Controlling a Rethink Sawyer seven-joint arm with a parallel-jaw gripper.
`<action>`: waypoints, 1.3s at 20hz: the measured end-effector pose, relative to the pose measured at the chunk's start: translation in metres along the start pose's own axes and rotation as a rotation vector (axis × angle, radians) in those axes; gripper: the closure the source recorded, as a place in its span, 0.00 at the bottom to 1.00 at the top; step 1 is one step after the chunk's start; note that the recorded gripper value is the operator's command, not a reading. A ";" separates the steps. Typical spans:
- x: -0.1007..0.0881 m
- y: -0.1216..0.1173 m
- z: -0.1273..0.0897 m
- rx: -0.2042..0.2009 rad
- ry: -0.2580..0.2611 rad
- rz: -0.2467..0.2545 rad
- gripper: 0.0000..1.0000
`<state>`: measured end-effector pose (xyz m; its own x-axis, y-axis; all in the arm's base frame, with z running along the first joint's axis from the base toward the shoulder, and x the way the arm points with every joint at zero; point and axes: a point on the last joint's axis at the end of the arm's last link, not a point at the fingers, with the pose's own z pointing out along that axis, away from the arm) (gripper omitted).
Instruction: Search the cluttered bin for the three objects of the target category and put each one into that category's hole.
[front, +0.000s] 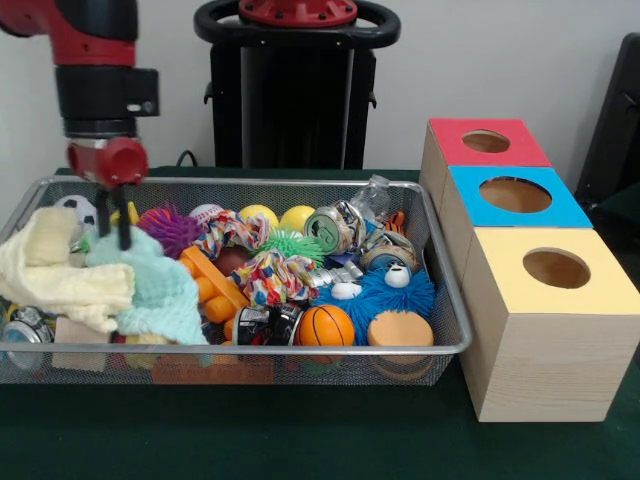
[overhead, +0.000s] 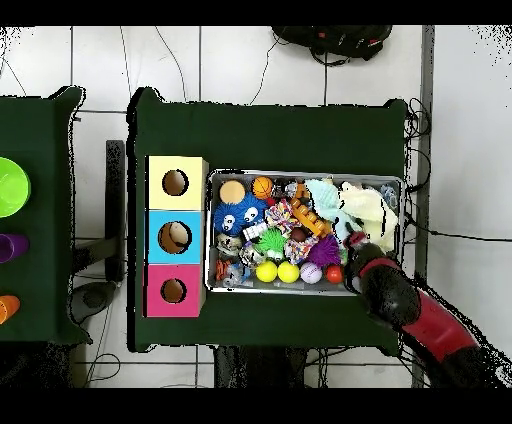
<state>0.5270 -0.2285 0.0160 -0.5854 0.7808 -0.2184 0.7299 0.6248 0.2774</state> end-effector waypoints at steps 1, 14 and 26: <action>0.009 0.016 0.003 0.003 0.007 -0.015 0.00; 0.079 0.122 0.019 0.023 -0.006 -0.126 0.00; 0.073 0.092 0.013 0.060 -0.072 -0.104 0.00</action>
<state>0.5563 -0.1142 0.0130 -0.6337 0.7084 -0.3107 0.6874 0.7000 0.1939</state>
